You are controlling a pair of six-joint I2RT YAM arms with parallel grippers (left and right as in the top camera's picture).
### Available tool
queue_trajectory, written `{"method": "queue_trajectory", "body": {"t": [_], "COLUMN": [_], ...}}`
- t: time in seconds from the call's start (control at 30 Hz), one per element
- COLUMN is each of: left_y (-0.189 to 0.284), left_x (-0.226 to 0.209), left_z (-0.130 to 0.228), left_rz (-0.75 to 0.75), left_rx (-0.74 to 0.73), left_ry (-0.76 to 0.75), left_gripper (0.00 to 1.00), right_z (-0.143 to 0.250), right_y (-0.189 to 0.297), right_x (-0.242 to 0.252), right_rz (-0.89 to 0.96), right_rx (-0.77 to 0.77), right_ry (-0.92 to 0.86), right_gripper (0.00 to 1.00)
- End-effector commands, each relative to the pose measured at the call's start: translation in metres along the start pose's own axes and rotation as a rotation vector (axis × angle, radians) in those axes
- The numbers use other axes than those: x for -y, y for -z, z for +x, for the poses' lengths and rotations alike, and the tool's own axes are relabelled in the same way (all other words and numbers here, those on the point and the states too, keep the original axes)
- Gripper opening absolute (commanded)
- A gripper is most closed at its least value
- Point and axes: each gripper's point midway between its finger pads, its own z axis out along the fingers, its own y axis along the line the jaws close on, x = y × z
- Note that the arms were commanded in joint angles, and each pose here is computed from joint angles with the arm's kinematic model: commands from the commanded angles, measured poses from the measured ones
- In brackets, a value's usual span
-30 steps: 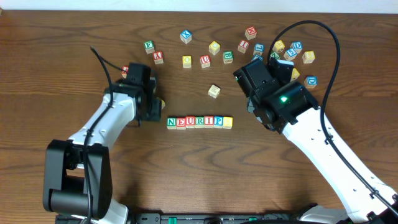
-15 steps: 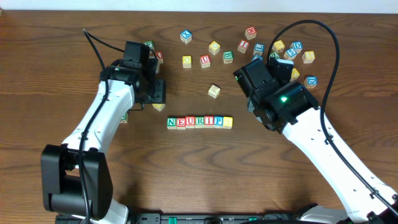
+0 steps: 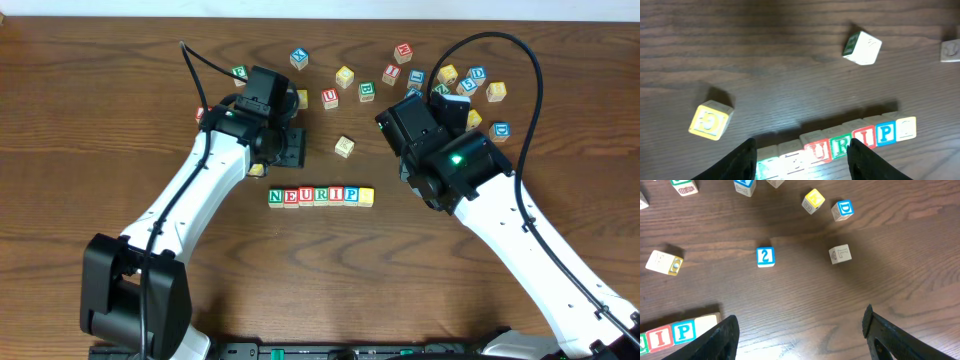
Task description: Spell out NEURIPS
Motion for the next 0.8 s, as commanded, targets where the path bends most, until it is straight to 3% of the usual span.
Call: {"method": "queue_trajectory", "body": {"t": [0.0,0.4,0.77], "left_y": [-0.008,-0.073,-0.077], "left_x": [0.011,0.037,0.033], "left_z": [-0.003,0.019,0.017], "left_rz": [0.013,0.017,-0.022], "left_rx": [-0.011,-0.112,-0.096], "left_ry": [0.007,-0.022,-0.029], "left_gripper": [0.57,0.57,0.57], "right_z": [-0.007,-0.001,0.006], "right_y": [0.006,0.006,0.006], "right_x": [0.005,0.005,0.000], "right_rz": [0.006,0.000,-0.033], "right_rx": [0.024,-0.004,-0.041], "right_ry": [-0.004,0.009,0.013], "right_gripper": [0.75,0.75,0.75]}}
